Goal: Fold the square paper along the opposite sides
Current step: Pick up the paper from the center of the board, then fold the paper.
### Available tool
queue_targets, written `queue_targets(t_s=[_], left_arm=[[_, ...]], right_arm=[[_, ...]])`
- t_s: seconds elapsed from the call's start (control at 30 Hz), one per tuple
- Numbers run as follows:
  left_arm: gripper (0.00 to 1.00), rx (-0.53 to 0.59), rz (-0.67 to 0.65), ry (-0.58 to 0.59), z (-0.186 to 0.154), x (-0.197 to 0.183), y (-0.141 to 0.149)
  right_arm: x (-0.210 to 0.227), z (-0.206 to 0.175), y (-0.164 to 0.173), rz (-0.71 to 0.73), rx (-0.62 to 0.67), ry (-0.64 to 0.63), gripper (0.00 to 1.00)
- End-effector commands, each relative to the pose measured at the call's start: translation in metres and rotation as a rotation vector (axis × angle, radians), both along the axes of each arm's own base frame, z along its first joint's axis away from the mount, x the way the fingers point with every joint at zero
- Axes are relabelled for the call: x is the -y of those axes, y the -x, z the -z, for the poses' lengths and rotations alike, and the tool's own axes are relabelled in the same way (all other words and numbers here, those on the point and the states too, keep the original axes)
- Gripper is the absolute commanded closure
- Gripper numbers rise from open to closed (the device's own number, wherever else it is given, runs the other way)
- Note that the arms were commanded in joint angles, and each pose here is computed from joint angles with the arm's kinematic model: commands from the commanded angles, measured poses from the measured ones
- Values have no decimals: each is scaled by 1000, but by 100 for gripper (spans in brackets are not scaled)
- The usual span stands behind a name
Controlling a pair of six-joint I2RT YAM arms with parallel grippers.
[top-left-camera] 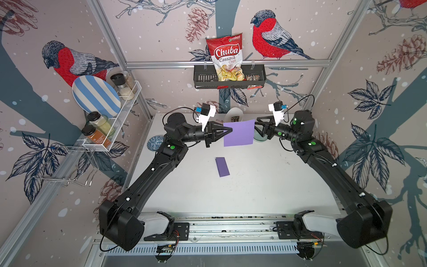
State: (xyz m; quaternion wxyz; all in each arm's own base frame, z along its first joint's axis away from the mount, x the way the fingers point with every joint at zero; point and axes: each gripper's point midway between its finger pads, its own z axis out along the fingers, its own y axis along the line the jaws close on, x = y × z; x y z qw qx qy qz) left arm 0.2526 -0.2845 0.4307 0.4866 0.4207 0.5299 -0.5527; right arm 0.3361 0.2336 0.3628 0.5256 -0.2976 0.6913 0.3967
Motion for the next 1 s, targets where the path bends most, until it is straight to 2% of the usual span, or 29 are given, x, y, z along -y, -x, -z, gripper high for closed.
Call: queue_targets(t_s=[0.0, 0.1, 0.37, 0.67, 0.97], left_arm=[[100, 46, 20, 21, -7, -1, 3], [100, 48, 16, 22, -8, -1, 3], [100, 36, -30, -14, 2, 1, -8], [100, 39, -106, -31, 6, -1, -20], [100, 32, -127, -38, 10, -1, -25]], right_arm=[[-17, -17, 30, -194, 82, -42, 38], [-24, -18, 46, -269, 100, -56, 38], [-23, -35, 76, -340, 172, -78, 38], [-36, -34, 97, -406, 189, -61, 38], [-47, -35, 107, -440, 200, -53, 38]])
